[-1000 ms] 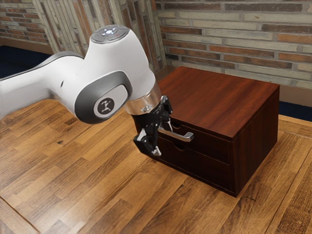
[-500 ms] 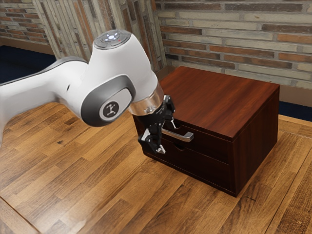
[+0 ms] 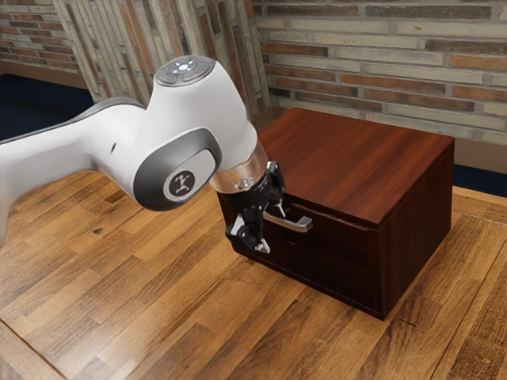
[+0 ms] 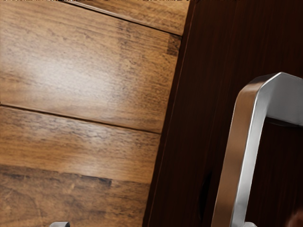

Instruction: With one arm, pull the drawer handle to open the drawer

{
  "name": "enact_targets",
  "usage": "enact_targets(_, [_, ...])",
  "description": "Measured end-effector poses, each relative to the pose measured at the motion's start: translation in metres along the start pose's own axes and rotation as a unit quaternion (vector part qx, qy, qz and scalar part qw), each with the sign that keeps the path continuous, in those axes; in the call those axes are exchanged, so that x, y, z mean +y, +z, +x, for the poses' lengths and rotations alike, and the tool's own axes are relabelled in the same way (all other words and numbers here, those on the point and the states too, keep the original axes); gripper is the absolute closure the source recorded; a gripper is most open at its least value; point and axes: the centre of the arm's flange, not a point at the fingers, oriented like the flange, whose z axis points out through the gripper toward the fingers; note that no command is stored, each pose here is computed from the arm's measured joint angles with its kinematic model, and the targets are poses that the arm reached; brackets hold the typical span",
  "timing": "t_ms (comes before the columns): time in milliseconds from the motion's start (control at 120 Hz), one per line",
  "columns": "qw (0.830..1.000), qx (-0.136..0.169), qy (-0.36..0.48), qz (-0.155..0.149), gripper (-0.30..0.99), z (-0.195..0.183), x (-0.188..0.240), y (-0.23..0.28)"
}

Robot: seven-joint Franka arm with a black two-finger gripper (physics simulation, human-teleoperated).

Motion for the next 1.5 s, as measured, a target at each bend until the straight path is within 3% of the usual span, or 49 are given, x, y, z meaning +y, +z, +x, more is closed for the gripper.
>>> enact_targets(175, [1.0, 0.001, 0.0, 0.002, 0.4, 0.002, 0.0, 0.0])
enact_targets(392, [1.0, 0.001, 0.0, 0.006, 0.46, 0.004, -0.005, -0.001])
enact_targets(1500, [1.0, -0.002, -0.011, 0.015, 0.48, 0.031, -0.047, -0.013])
